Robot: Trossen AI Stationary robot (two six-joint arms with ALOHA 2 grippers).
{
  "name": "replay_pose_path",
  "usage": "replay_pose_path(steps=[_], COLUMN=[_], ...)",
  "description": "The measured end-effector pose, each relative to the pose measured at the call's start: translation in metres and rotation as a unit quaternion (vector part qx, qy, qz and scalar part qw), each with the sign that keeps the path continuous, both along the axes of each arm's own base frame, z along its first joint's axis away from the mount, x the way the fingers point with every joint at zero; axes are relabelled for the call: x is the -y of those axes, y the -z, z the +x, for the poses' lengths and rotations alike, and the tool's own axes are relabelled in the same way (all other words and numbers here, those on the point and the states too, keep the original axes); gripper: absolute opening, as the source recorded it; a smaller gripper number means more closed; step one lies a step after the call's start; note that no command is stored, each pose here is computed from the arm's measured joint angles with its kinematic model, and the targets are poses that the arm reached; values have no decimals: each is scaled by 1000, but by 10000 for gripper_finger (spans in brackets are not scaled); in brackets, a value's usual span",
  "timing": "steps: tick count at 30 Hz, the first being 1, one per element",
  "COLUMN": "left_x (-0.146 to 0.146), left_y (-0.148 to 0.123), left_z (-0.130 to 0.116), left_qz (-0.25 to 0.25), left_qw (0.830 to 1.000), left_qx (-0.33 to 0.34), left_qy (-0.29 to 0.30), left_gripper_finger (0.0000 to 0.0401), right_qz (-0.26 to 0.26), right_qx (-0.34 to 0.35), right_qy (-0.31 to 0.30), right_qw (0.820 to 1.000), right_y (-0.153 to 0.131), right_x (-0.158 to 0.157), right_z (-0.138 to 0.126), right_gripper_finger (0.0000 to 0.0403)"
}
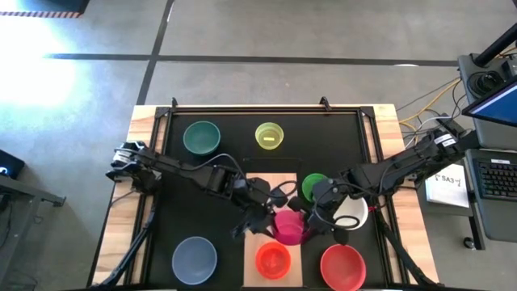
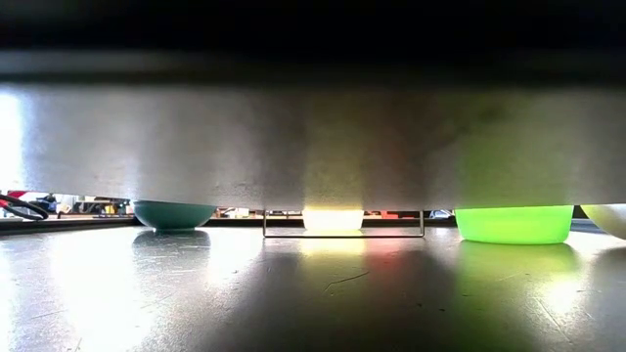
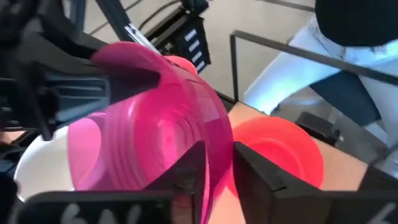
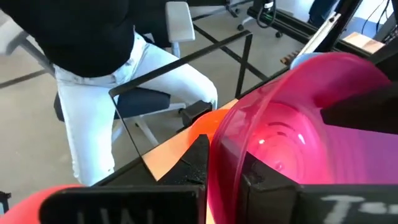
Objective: Place and stack bowls onto a shelf
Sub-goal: Stack the small pink bowl on top of the small orange bowl on the shelf
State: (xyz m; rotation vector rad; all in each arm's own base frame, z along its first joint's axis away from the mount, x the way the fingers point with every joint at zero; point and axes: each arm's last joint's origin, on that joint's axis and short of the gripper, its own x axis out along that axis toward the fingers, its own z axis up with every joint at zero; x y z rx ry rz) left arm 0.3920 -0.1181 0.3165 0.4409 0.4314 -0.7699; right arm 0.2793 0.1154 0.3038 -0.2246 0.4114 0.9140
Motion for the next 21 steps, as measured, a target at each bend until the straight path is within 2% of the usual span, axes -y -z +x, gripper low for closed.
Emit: replay_pose_path(steps=[5,9,17,21], left_x=[0,-1,-5,-5], left_y=[-1,0,1,3], left_z=[1,1,2,3], left_qz=[-9,-8,21,21], left_qw=[1000,999,993,992], left_qx=[-2,-10,-14,-18], left_qy=[-16,-41,-112,-123], left_gripper_finger=[118,143,155,155], right_qz=[14,34,43,59], right_qx=[-20,-52,-111,-127], right_qy=[38,59,143,157], right_qw=[999,996,982,978], right_y=[0,0,5,4], right_x=[2,3,8,8], right_z=[2,2,1,1], right_gripper_finger=[12,11,11,11])
